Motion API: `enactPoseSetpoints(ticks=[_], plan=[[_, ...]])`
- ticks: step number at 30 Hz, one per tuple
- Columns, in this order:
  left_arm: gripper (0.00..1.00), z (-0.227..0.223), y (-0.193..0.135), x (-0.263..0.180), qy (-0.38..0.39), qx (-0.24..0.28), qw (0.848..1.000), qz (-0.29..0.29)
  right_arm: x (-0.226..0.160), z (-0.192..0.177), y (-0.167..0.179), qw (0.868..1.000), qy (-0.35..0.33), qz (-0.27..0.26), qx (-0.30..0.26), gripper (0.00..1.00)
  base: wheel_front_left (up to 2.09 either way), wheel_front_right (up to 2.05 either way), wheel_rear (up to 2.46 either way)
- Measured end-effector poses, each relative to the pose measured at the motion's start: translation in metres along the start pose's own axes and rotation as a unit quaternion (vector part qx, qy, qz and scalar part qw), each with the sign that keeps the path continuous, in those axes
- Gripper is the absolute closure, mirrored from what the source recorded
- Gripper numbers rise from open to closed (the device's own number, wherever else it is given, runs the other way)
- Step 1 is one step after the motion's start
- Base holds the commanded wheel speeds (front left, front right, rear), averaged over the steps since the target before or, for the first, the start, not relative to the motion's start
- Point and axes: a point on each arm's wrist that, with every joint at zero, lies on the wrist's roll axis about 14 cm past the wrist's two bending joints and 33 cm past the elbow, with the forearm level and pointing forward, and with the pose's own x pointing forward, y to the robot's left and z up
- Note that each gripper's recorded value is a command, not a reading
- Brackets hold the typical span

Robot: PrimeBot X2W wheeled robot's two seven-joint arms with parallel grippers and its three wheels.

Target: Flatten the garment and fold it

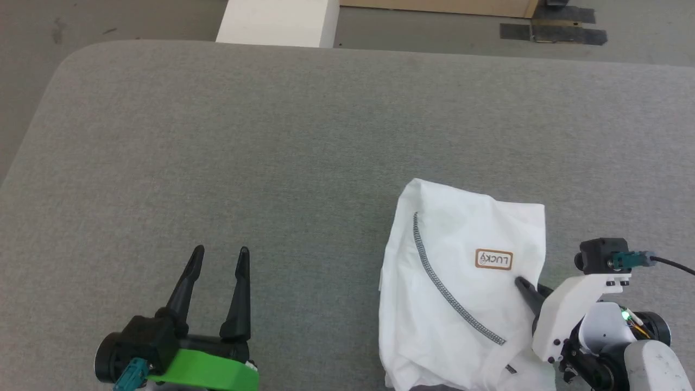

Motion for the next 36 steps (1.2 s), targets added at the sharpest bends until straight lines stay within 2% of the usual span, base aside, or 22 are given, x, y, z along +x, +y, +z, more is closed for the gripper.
enactPoseSetpoints(ticks=[5, 12, 20, 23, 25, 32, 36], plan=[[0.0, 0.005, -0.017, 0.007, -0.005, -0.001, 1.0, -0.03, -0.016, 0.02, -0.026, 0.999, -0.024, -0.035, -0.023, 1.0, 0.0, 0.0, 0.0], [0.0, 0.006, -0.041, 0.019, -0.006, -0.005, 0.997, -0.071, -0.057, 0.06, -0.086, 0.985, -0.035, -0.125, -0.116, 1.0, 0.0, 0.0, 0.0], [0.0, 0.006, -0.064, 0.048, -0.015, 0.004, 0.993, -0.116, -0.091, 0.113, -0.151, 0.945, -0.022, -0.229, -0.232, 1.0, 0.0, 0.0, 0.0], [0.0, 0.004, -0.068, 0.064, -0.021, 0.003, 0.992, -0.125, -0.095, 0.131, -0.172, 0.928, -0.011, -0.26, -0.265, 1.0, 0.0, 0.0, 0.0], [0.0, 0.001, -0.071, 0.074, -0.023, 0.004, 0.991, -0.131, -0.099, 0.143, -0.189, 0.913, 0.001, -0.287, -0.291, 1.0, 0.0, 0.0, 0.0], [0.0, -0.026, -0.067, 0.105, -0.007, 0.01, 0.991, -0.137, -0.104, 0.163, -0.249, 0.873, 0.053, -0.365, -0.319, 1.0, 0.0, 0.0, 0.0], [0.0, -0.042, -0.065, 0.118, 0.001, 0.014, 0.99, -0.14, -0.098, 0.166, -0.273, 0.857, 0.075, -0.389, -0.329, 1.0, 0.0, 0.0, 0.0]])
